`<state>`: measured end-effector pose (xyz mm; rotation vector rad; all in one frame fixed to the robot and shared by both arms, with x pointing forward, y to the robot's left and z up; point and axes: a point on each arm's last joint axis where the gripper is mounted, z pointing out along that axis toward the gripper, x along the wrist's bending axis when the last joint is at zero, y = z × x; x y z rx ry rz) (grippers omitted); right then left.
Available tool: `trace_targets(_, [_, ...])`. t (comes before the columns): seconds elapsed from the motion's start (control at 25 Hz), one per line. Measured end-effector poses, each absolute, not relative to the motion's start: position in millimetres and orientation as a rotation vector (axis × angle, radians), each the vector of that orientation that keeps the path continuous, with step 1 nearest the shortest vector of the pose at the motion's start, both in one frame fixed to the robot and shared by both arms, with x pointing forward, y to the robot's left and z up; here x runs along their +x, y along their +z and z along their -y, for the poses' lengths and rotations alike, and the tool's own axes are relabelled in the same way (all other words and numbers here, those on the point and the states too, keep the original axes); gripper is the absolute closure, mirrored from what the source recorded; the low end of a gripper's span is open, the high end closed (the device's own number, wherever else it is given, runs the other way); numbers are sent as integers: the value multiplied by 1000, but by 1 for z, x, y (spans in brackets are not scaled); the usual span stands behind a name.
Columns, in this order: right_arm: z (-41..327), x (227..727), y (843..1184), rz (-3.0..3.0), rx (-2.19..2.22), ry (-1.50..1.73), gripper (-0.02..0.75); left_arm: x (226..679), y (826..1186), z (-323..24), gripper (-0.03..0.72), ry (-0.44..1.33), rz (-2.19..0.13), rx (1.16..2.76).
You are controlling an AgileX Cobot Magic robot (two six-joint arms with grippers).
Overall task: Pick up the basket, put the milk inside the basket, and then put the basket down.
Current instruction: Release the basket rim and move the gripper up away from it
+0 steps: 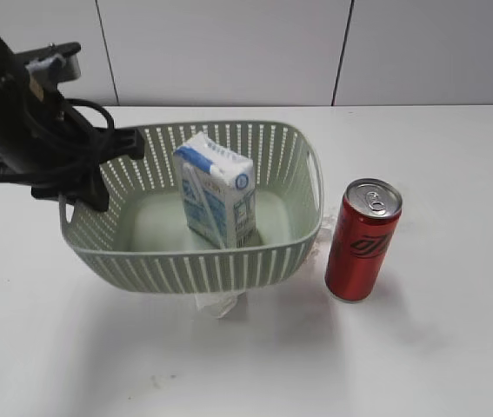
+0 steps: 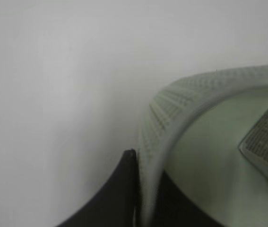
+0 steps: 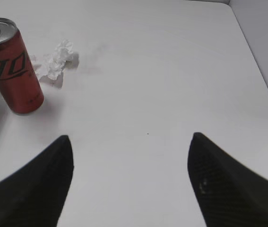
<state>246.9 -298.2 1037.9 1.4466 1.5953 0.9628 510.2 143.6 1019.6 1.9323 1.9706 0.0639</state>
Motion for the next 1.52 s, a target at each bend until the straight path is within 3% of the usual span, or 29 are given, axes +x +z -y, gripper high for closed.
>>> trace_targets(0.32, [298,247,1038,-1595,1447,963,146,566,1042,-158,690,124,-1967,1941])
trace_targets(0.52, [298,247,1038,-1595,1447,963,146,610,1039,-146,690,131,-1960,1950])
trace_targets(0.84, [298,247,1038,-1595,1447,963,146,663,987,-123,690,60,-2012,1981])
trace_targets(1.08, [298,247,1038,-1595,1447,963,146,672,947,-119,690,5,-2065,2013])
trace_targets(1.28, [298,247,1038,-1595,1448,963,146,674,940,-118,684,10,-2057,2012])
trace_targets(1.4, [298,247,1038,-1595,1448,963,146,675,941,-116,635,13,-2024,2015])
trace_targets(1.52, [298,247,1038,-1595,1448,963,146,677,943,-115,500,9,-1999,2012])
